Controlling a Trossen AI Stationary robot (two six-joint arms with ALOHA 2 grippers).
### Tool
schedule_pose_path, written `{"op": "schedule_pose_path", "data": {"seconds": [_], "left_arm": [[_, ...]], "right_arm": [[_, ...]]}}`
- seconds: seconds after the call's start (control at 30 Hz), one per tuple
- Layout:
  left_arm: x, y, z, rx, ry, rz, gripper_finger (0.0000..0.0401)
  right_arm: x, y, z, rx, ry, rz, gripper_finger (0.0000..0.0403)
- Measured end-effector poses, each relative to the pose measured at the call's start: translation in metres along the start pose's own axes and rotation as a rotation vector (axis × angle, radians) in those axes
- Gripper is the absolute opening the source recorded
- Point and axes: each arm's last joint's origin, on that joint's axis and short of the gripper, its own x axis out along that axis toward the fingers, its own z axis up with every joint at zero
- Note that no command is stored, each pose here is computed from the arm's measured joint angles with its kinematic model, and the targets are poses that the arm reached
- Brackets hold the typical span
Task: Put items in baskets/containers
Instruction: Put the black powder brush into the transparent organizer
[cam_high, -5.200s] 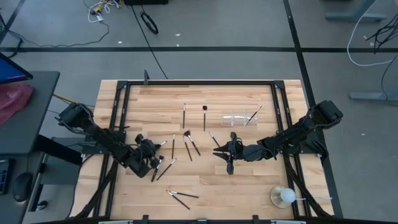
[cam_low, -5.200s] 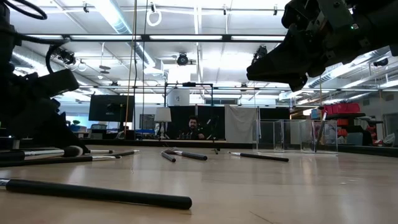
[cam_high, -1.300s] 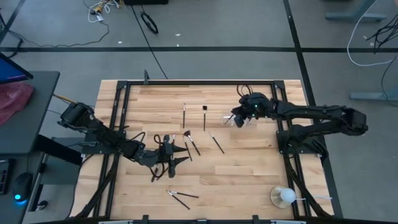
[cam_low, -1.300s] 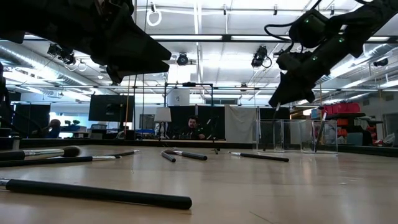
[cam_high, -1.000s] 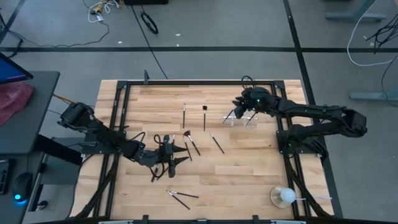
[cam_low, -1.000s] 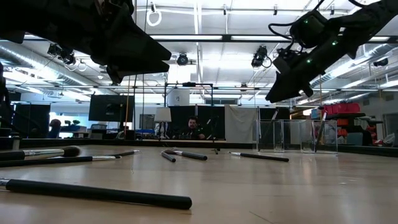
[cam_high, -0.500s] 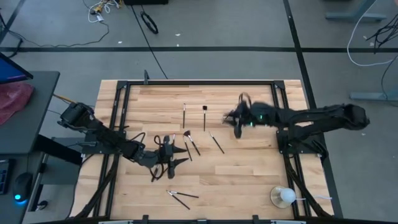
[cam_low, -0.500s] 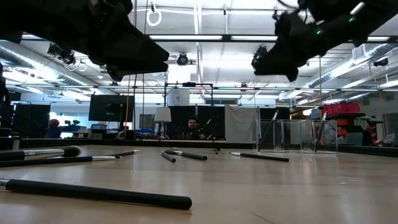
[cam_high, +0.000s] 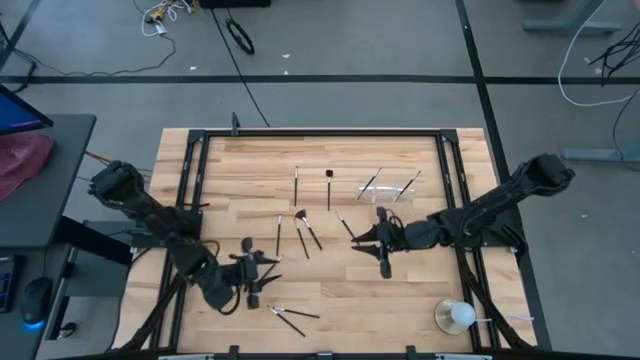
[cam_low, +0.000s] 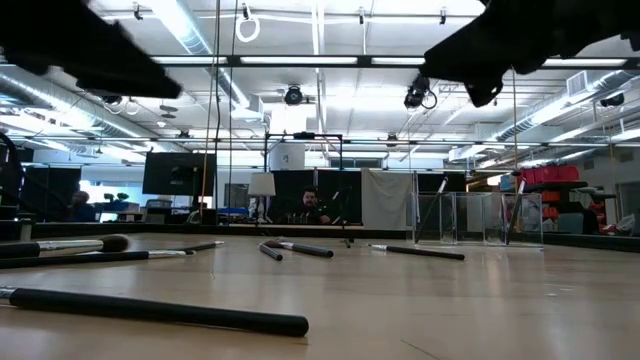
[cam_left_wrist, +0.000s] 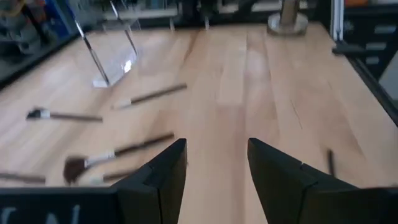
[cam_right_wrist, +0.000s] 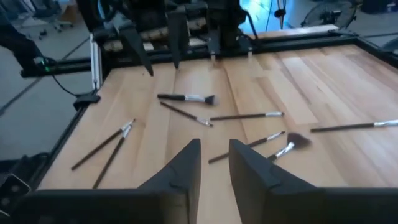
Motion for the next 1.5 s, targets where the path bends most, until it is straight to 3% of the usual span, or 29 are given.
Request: {"op": "schedule_pose_path", "data": {"seconds": [0.13, 0.3, 0.43, 0.57, 0.7, 0.87, 1.03, 1.3, 1.5], "left_arm": [[-0.012, -0.001, -0.002, -0.08, 0.213, 0.016, 0.0177], [-0.019, 0.01, -0.015, -0.317, 0.514, 0.09, 0.0177], [-0.021, 0.017, -0.025, -0.483, 0.591, 0.192, 0.0185], [-0.018, 0.018, -0.038, -0.538, 0.582, 0.181, 0.0214], [-0.014, 0.018, -0.053, -0.518, 0.652, 0.194, 0.0232], [-0.008, 0.014, -0.068, -0.446, 0.686, 0.246, 0.0217], [-0.011, 0.013, -0.076, -0.382, 0.68, 0.275, 0.0169], [-0.018, 0.011, -0.08, -0.329, 0.654, 0.271, 0.0047], [-0.012, 0.009, -0.078, -0.328, 0.532, 0.263, 0.0046]], "right_arm": [[0.012, 0.003, -0.008, -0.001, 0.002, -0.002, 0.0079], [0.024, 0.001, -0.016, 0.004, -0.009, -0.013, 0.0079], [0.031, 0.0, -0.02, 0.006, -0.01, -0.02, 0.0079], [0.032, 0.001, -0.023, 0.008, -0.006, -0.021, 0.0079], [0.032, 0.001, -0.022, 0.009, -0.009, -0.02, 0.0079], [0.032, 0.001, -0.022, 0.009, -0.017, -0.018, 0.0079], [0.032, 0.001, -0.021, 0.011, -0.023, -0.017, 0.0079], [0.032, 0.001, -0.021, 0.012, -0.026, -0.016, 0.0079], [0.032, 0.001, -0.021, 0.012, -0.026, -0.016, 0.0079]]}}
